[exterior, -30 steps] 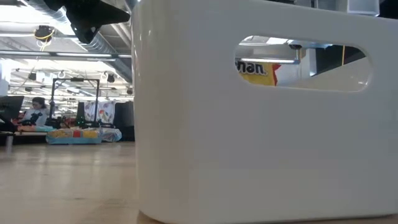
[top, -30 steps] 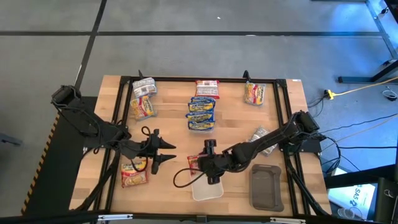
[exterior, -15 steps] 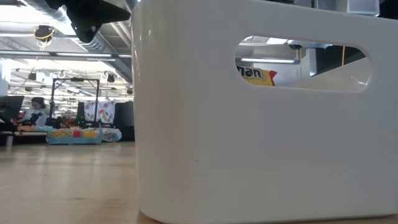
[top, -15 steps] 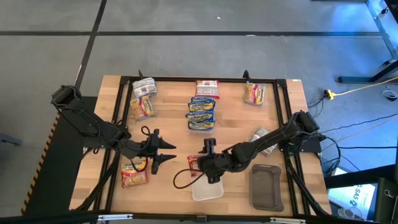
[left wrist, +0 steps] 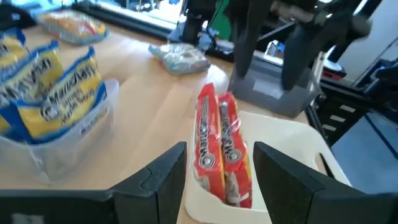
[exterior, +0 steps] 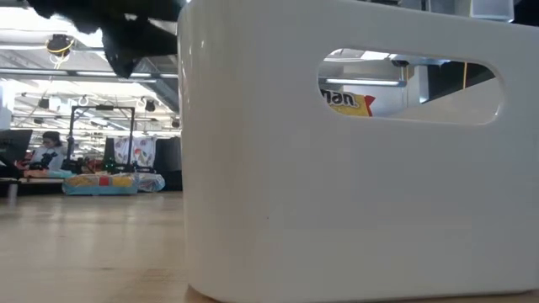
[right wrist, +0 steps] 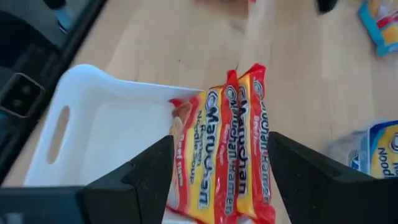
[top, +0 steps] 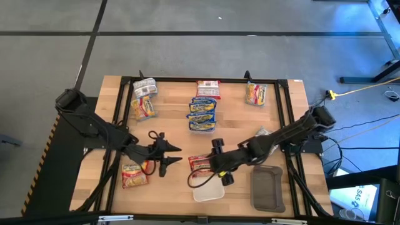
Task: Sort Maruchan noodles
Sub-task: Adjust the white bin
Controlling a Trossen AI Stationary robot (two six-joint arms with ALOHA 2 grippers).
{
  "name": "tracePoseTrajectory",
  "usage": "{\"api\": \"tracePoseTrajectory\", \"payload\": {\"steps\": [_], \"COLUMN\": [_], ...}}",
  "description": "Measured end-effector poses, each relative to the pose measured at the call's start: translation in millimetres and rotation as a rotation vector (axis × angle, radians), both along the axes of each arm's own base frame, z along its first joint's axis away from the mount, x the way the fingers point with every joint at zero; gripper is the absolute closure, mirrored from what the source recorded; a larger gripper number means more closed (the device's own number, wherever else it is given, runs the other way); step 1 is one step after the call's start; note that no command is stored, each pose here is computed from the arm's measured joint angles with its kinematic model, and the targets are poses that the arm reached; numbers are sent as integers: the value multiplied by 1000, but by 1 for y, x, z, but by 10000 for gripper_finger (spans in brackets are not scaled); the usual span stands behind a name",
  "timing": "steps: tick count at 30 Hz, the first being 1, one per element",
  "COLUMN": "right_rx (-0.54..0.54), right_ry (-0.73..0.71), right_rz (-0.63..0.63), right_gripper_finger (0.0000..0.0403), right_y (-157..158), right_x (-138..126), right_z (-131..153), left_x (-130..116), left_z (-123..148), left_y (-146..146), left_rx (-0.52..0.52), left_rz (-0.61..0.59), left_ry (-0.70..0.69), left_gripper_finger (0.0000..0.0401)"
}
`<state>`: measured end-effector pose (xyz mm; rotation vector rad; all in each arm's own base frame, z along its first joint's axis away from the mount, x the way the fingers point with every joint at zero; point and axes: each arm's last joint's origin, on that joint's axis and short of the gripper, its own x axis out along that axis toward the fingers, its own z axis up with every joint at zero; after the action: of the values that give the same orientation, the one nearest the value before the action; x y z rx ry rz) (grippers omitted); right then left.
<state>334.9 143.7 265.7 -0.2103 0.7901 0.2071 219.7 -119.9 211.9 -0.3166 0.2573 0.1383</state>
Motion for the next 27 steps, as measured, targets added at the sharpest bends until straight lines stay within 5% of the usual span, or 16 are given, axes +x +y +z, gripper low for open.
{"api": "tracePoseTrajectory", "payload": {"steps": [8,13,17,27], "right_rx": [117,192,212,251], "right_ry": [-175,-231,-232,-53], "right_rz": [20,-5,14,-22], "right_gripper_finger": [169,169,169,169], "right_y": [-18,-24,-25,-27], "right_x": [-43,-58,-61,-69], "right_z": [-10,-32,-39,-53], "left_x": [15,-1,-15,13], "left_z": [24,36,33,-4], "left_y": [-13,-26,-40,-69], "left_rx": [-168,-407,-517,-335], "left_rz": [-27,14,35,10], "left_ry": [191,488,575,486], "left_gripper_finger": [226,226,226,226]}}
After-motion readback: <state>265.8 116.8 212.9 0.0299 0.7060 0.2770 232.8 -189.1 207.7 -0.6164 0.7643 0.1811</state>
